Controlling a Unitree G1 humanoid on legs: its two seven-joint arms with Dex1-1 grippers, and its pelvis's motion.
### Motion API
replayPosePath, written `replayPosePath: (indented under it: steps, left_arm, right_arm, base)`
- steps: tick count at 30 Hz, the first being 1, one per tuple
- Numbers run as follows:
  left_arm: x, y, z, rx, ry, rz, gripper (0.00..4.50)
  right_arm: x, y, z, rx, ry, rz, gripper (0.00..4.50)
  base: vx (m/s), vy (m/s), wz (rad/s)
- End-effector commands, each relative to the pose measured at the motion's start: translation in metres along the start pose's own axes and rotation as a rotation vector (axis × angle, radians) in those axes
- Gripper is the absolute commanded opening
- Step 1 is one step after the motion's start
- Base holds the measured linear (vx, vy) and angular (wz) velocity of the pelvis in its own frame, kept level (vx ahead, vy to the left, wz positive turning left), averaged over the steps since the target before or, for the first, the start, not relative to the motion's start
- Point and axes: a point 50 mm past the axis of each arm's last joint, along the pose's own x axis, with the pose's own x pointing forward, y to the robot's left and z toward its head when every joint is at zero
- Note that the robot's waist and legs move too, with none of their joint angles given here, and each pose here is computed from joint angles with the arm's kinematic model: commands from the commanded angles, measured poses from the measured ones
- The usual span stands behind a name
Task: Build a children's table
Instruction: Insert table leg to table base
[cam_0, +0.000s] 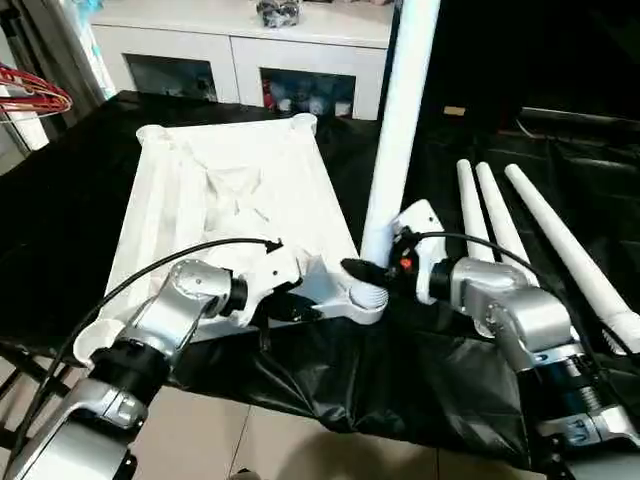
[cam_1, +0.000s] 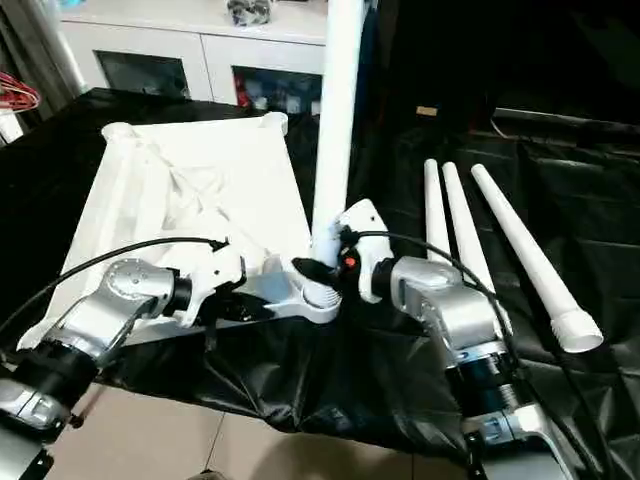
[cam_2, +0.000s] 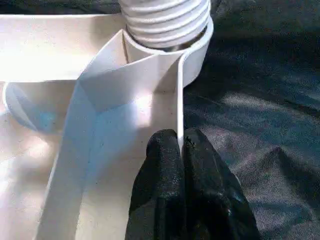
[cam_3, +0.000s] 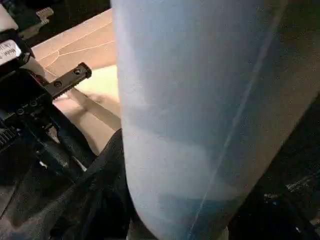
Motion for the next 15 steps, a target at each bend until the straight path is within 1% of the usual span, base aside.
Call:
replayPosePath:
  steps: [1, 8, 9, 11, 15]
  left_arm:
    - [-0.004, 0.002, 0.01, 0.017, -0.062, -0.001, 0.0]
    - [-0.003, 0.002, 0.014, 0.006, -0.083, 0.013, 0.0]
    - [-0.003, 0.002, 0.013, 0.004, -0.085, 0.02, 0.0]
    - [-0.004, 0.003, 0.013, 0.001, -0.092, 0.026, 0.0]
    - [-0.004, 0.003, 0.016, -0.018, -0.13, 0.033, 0.0]
  right_arm:
    - [0.001, -0.005, 0.002, 0.002, -0.013, -0.023, 1.93]
    - [0.004, -0.004, -0.005, 0.037, -0.005, -0.014, 1.93]
    - [0.004, -0.005, -0.009, 0.041, 0.002, -0.017, 1.93]
    - [0.004, -0.006, -0.013, 0.046, 0.007, -0.021, 1.93]
    - [0.002, -0.01, -0.019, 0.081, -0.02, -0.04, 1.93]
  base:
    - [0.0, 0.0, 0.0]
    - [0.0, 0.0, 0.0]
    - [0.0, 0.0, 0.0]
    - [0.0, 0.0, 0.0]
    - [0.0, 0.0, 0.0]
